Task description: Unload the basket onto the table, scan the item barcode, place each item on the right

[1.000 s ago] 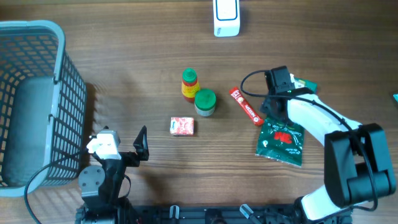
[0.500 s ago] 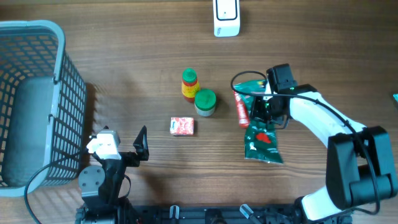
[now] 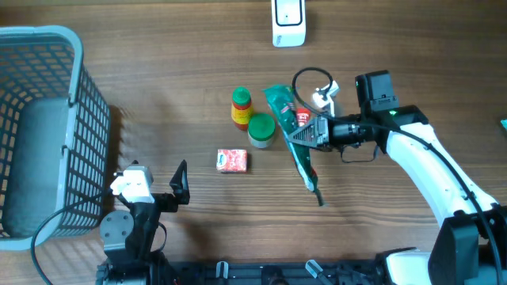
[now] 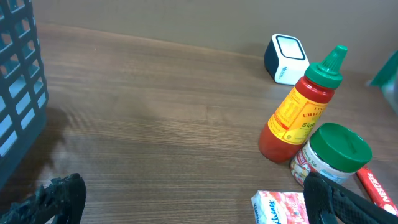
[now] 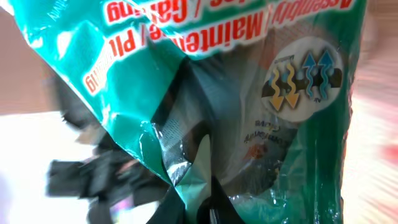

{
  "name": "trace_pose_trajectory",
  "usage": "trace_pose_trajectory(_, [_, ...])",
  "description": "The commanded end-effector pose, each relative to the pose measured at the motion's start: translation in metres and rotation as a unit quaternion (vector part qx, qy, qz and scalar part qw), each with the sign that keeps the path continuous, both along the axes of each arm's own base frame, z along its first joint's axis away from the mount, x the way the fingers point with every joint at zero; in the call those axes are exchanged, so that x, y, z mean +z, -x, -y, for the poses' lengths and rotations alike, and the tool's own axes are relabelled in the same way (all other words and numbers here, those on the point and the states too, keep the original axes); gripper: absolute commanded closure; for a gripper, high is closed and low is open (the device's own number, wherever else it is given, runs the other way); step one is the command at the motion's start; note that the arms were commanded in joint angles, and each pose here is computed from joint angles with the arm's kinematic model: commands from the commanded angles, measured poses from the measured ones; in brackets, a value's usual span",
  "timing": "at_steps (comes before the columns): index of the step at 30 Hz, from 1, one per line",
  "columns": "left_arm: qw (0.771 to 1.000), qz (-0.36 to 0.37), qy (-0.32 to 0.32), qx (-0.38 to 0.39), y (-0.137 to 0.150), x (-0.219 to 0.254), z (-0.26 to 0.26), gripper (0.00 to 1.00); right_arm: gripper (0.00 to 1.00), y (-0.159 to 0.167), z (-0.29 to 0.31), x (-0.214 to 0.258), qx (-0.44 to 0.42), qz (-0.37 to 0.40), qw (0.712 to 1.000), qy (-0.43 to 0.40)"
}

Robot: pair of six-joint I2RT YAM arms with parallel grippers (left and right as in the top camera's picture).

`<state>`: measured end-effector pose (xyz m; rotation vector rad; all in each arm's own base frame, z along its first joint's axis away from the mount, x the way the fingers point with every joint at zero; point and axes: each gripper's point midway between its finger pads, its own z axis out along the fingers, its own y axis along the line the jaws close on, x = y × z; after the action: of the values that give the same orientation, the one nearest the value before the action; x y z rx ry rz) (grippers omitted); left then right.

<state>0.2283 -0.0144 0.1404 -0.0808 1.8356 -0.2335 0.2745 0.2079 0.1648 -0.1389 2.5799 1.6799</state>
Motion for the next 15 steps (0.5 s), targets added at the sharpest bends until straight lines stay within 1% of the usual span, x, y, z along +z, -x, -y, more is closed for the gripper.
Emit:
trace_pose_trajectory(1, [1.0, -0.003, -0.011, 0.002, 0.0, -0.005, -0.001, 0.0, 0.96, 0.017, -0.012, 0.052, 0.051, -0.041, 0.988, -0.14])
trace_pose_trajectory(5, [1.0, -0.003, -0.011, 0.002, 0.0, -0.005, -0.001, 0.0, 0.96, 0.017, -0.013, 0.055, 0.057, -0.029, 0.987, -0.148])
trace_pose_trajectory(6, [1.0, -0.003, -0.011, 0.002, 0.0, -0.005, -0.001, 0.0, 0.96, 0.015, -0.013, 0.054, 0.06, -0.01, 0.987, -0.146])
trace_pose_trajectory(7, [1.0, -0.003, -0.011, 0.002, 0.0, -0.005, -0.001, 0.0, 0.96, 0.012, -0.013, 0.05, 0.062, 0.026, 0.989, -0.134])
trace_pose_trajectory(8, [1.0, -0.003, -0.011, 0.002, 0.0, -0.005, -0.001, 0.0, 0.95, 0.005, -0.011, 0.038, 0.056, 0.066, 0.991, -0.099])
trace_pose_trajectory(9, [1.0, -0.003, -0.011, 0.002, 0.0, -0.005, -0.001, 0.0, 0.96, -0.004, -0.005, 0.018, 0.039, 0.088, 0.995, -0.037])
trace_pose_trajectory(10, [1.0, -0.003, -0.011, 0.002, 0.0, -0.005, -0.001, 0.0, 0.96, -0.013, 0.005, -0.006, 0.011, 0.087, 0.995, 0.038])
trace_pose_trajectory(11, [1.0, -0.003, -0.011, 0.002, 0.0, -0.005, -0.001, 0.0, 0.96, -0.021, 0.021, -0.03, -0.023, 0.071, 0.99, 0.119])
trace_pose_trajectory(12, [1.0, -0.003, -0.011, 0.002, 0.0, -0.005, -0.001, 0.0, 0.96, -0.025, 0.04, -0.05, -0.059, 0.049, 0.978, 0.194])
trace_pose_trajectory(13, [1.0, -0.003, -0.011, 0.002, 0.0, -0.005, -0.001, 0.0, 0.96, -0.027, 0.056, -0.064, -0.082, 0.035, 0.964, 0.249])
trace_pose_trajectory(14, [1.0, -0.003, -0.011, 0.002, 0.0, -0.005, -0.001, 0.0, 0.96, -0.025, 0.07, -0.073, -0.091, 0.03, 0.951, 0.293])
trace_pose_trajectory(15, [1.0, -0.003, -0.011, 0.002, 0.0, -0.005, -0.001, 0.0, 0.96, -0.025, 0.075, -0.076, -0.091, 0.032, 0.946, 0.309])
